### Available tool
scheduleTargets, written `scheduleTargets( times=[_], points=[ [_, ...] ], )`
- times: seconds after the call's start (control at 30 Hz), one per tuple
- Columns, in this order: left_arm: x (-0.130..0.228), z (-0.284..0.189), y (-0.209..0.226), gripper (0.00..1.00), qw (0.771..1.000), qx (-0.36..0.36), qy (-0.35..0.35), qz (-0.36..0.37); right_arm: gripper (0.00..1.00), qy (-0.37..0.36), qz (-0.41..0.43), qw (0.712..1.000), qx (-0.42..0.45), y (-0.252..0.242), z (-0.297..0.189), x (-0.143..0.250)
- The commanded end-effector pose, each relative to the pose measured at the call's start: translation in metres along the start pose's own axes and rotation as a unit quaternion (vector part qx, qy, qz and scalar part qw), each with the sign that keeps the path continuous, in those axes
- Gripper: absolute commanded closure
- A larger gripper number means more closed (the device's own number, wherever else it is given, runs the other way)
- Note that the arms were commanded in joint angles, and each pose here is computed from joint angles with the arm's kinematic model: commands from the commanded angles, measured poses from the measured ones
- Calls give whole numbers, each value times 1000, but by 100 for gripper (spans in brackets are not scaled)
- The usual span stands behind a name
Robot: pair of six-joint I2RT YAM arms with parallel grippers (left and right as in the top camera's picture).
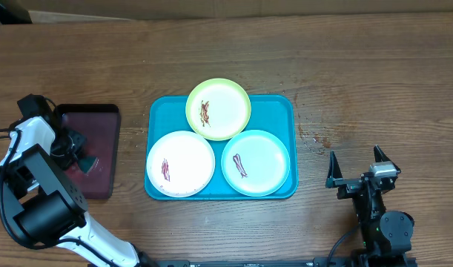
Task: Clean dirty plates on tray and stack at the side
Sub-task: 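Grasp the green sponge with the left gripper and dip it in water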
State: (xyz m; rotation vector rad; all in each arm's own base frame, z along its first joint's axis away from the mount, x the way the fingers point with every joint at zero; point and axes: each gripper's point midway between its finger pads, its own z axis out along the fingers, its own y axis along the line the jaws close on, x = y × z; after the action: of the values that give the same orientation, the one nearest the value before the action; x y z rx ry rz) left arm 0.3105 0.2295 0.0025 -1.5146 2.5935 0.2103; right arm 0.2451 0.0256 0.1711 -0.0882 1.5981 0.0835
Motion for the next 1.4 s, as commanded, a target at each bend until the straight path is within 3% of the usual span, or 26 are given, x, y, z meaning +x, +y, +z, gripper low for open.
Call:
scheduleTargets(
  times=[0.0, 0.03, 0.07, 0.1, 0.13, 0.63, 0.67, 0.8, 0.93, 1.0, 1.07, 1.1, 1.13, 1.17, 1.2, 1.37],
  points=[
    [5, 9, 10, 96, 1000, -25, 14, 0, 0, -1, -2, 1000, -5, 2, 0, 2],
    [7, 9, 10, 88, 1000, -26, 16, 0, 0, -1, -2, 1000, -5, 2, 0, 2],
    [9, 9, 11, 63, 999, -27, 20, 1, 0, -1, -2, 1000, -5, 2, 0, 2],
    [12, 9, 12, 28, 999, -28, 29, 2, 0, -1, -2, 1000, -5, 2, 0, 2],
    [17, 9, 12, 0, 999, -26, 38, 3, 0, -1, -2, 1000, -5, 2, 0, 2],
    [72, -3, 3, 1, 986, 18, 164, 3, 0, -1, -2, 1000, -5, 2, 0, 2],
    [72, -3, 3, 6, 986, 18, 165, 3, 0, -1, -2, 1000, -5, 2, 0, 2],
    [72, -3, 3, 56, 986, 16, 165, 3, 0, -1, -2, 1000, -5, 2, 0, 2],
    [69, -2, 3, 93, 987, 17, 159, 3, 0, -1, -2, 1000, -5, 2, 0, 2],
    [68, -1, 2, 96, 988, 17, 155, 3, 0, -1, -2, 1000, -5, 2, 0, 2],
    [65, 0, 1, 96, 989, 20, 150, 3, 0, -1, -2, 1000, -5, 2, 0, 2],
    [63, 0, 0, 89, 989, 23, 145, 2, 0, -1, -2, 1000, -5, 2, 0, 2],
    [60, 1, -1, 62, 990, 25, 140, 2, 0, -1, -2, 1000, -5, 2, 0, 2],
    [58, 1, -3, 20, 990, 27, 136, 2, 0, -1, -2, 1000, -5, 2, 0, 2],
    [56, 2, -4, 0, 991, 30, 130, 2, 0, -1, -2, 1000, -5, 2, 0, 2],
    [35, 6, -1, 0, 996, 13, 83, 3, 0, -1, -2, 1000, -5, 2, 0, 2]
  ],
)
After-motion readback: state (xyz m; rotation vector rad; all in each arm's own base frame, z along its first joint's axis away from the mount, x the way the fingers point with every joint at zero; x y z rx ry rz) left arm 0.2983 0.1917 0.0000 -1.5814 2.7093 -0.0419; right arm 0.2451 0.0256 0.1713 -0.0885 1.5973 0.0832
